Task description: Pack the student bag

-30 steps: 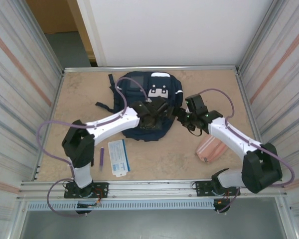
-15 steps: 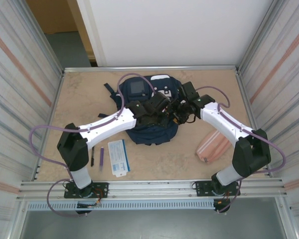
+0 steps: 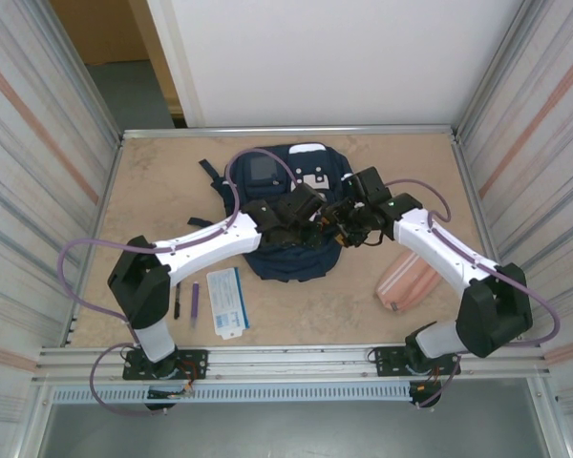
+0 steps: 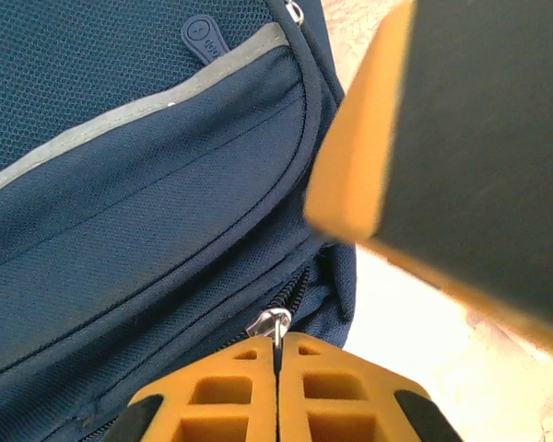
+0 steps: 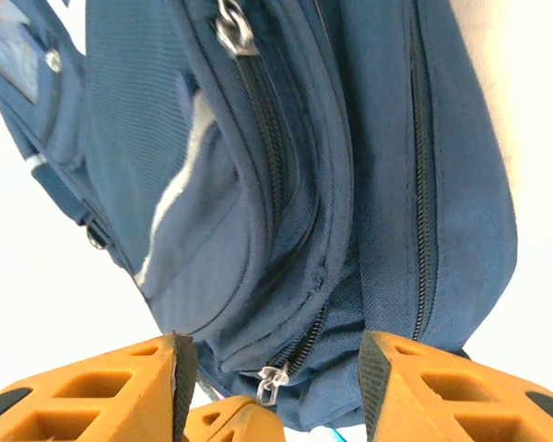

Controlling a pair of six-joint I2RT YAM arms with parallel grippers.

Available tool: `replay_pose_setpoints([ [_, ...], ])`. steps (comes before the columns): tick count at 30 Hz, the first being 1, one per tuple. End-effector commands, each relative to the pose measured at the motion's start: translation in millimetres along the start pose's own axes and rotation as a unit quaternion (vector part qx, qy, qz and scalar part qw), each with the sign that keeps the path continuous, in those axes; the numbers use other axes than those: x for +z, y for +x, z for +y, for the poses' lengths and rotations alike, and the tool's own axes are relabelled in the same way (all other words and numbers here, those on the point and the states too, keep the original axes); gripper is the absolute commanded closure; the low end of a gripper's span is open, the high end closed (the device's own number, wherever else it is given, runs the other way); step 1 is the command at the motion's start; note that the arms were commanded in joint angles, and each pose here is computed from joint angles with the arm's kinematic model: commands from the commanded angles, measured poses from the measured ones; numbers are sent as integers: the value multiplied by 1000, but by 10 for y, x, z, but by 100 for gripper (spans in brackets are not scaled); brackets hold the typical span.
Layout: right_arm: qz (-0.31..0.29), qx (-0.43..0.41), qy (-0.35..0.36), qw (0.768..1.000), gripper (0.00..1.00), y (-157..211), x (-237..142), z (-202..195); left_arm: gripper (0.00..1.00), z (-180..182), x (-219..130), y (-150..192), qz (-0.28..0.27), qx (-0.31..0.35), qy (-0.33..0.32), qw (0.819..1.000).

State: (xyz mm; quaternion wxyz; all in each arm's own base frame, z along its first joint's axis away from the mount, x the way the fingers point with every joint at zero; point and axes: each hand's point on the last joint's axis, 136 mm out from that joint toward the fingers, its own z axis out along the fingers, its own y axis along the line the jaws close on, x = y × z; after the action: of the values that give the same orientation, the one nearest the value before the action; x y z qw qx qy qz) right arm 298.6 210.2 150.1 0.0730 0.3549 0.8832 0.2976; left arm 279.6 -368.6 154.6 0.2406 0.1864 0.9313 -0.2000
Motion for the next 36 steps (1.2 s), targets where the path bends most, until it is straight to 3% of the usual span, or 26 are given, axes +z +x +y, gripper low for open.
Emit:
replay_pose_setpoints([
  [1,23,9,-9,1000,49,110,102,106,100,-99,-218,-165,-40,-14,30,999],
  [3,10,8,4,1000,50,81,144,49,100,-111,-255,-164,-39,-16,33,999],
  [7,9,3,2,1000,66,19,248,64,100,-124,-298,-146,-39,-18,37,998],
  [11,0,3,13,1000,65,-30,324,28,100,-139,-361,-155,-40,-21,42,998],
  [15,-15,-15,0,1000,94,-96,313,107,100,-99,-365,-137,-48,-27,41,998],
  [18,-34,-14,-7,999,100,-168,231,121,100,-5,-351,-89,-41,-31,27,998],
  [24,-24,-10,-28,999,100,-253,69,157,100,478,-386,218,-40,-39,-43,998],
  [30,25,-2,-56,998,100,-296,-1,206,100,1269,-462,528,-31,-75,-124,989],
  [33,36,-13,-62,997,100,-359,-48,199,100,1572,-559,533,-30,-116,-120,985],
  [36,31,-16,-48,998,99,-488,-72,97,100,1517,-751,359,-72,-115,-91,986],
])
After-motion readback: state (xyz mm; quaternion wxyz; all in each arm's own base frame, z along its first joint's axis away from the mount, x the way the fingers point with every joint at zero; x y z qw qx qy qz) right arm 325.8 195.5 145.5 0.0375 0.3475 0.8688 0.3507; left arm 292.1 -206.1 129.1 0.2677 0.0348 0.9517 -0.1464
